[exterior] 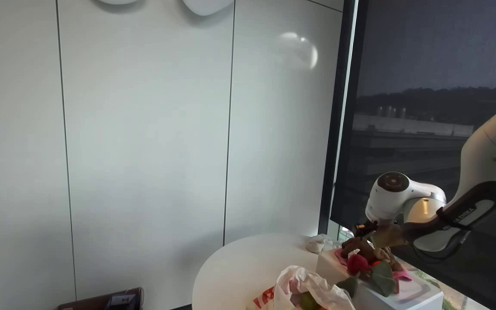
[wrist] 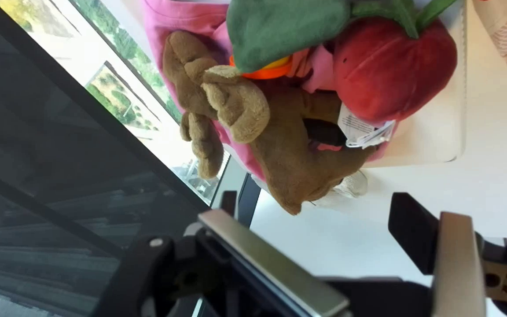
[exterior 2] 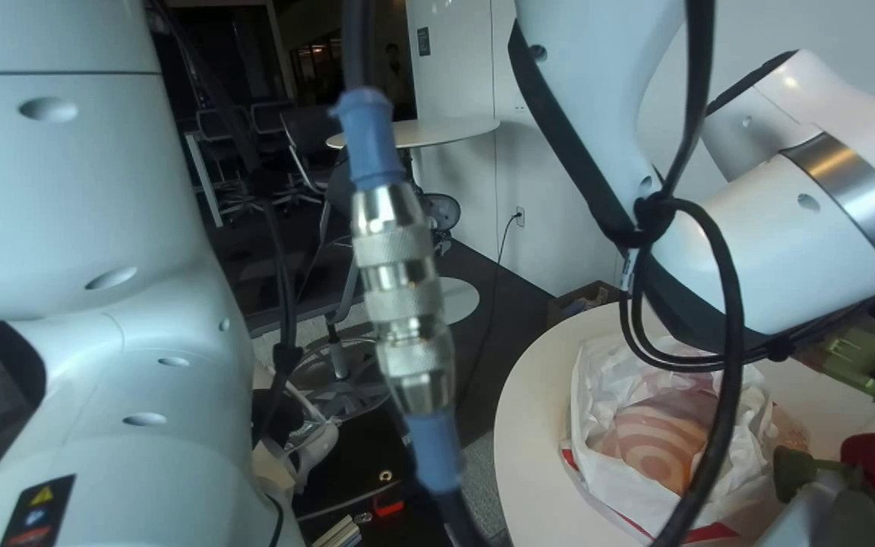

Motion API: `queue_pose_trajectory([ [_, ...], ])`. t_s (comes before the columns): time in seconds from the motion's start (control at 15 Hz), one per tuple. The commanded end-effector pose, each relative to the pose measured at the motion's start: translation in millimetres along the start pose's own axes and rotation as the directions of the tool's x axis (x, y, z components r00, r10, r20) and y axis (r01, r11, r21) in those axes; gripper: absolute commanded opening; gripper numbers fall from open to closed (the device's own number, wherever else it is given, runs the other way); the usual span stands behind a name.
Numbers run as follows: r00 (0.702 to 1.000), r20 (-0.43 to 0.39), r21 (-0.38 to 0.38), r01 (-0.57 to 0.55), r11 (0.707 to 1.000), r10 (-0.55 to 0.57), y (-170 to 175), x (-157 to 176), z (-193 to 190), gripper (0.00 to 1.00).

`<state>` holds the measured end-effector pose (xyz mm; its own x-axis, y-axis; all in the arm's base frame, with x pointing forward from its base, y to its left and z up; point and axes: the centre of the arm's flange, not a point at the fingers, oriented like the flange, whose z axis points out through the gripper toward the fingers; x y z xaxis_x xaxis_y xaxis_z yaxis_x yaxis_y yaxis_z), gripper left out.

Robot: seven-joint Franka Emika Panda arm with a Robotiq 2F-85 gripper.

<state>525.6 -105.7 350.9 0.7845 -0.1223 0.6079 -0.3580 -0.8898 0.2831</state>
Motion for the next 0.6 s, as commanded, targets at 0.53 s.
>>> queue_pose_trajectory([
  [0.53, 0.934, 0.197, 0.325, 0.223, 0.919, -0.297, -165, -102, 3, 1.0],
])
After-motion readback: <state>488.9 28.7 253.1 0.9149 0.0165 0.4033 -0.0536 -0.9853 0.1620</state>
